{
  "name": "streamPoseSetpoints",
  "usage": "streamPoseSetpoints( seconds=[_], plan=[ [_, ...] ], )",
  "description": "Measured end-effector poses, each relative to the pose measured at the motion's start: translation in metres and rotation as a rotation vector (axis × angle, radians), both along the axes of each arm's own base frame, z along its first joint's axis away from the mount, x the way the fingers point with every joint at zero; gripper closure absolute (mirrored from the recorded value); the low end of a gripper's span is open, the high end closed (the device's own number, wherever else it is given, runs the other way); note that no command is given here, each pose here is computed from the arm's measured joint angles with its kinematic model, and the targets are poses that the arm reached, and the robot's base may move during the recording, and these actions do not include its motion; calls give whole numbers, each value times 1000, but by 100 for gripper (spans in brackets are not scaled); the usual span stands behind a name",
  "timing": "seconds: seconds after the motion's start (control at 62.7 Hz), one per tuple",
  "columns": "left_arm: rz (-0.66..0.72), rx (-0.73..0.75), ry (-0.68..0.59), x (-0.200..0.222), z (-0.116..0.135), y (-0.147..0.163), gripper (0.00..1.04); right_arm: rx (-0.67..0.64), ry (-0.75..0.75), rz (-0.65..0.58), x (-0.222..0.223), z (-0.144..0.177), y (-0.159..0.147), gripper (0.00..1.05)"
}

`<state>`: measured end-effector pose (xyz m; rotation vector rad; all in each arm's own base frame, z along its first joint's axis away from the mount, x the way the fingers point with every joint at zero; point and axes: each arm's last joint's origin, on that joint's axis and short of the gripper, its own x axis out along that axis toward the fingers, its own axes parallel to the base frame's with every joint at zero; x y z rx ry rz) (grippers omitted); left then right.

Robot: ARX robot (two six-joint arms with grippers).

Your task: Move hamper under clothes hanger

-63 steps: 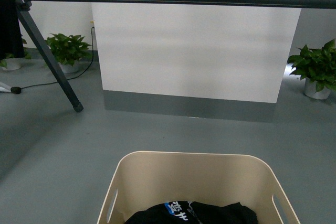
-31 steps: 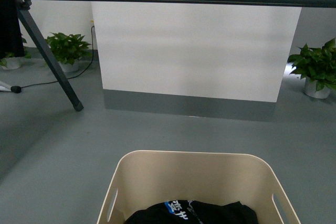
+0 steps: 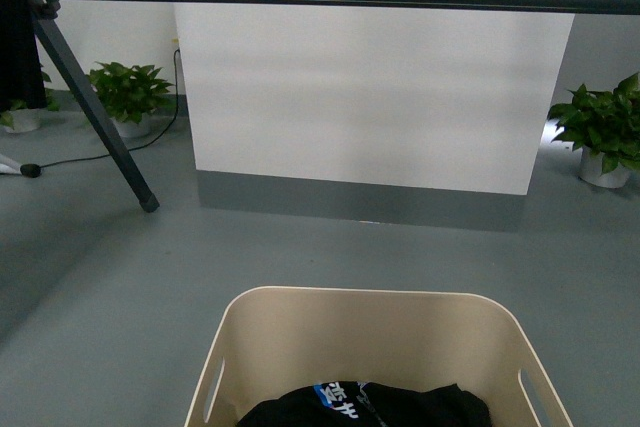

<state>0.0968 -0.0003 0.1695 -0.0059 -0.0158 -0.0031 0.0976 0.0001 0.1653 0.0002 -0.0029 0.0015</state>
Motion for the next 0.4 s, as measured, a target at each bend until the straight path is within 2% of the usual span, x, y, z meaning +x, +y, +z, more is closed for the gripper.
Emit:
streamPoseSetpoints(
  seconds=[0.399],
  plan=[
    [0, 1, 0, 0, 0, 0, 7, 0, 0, 0, 0, 0, 0, 8]
  ],
)
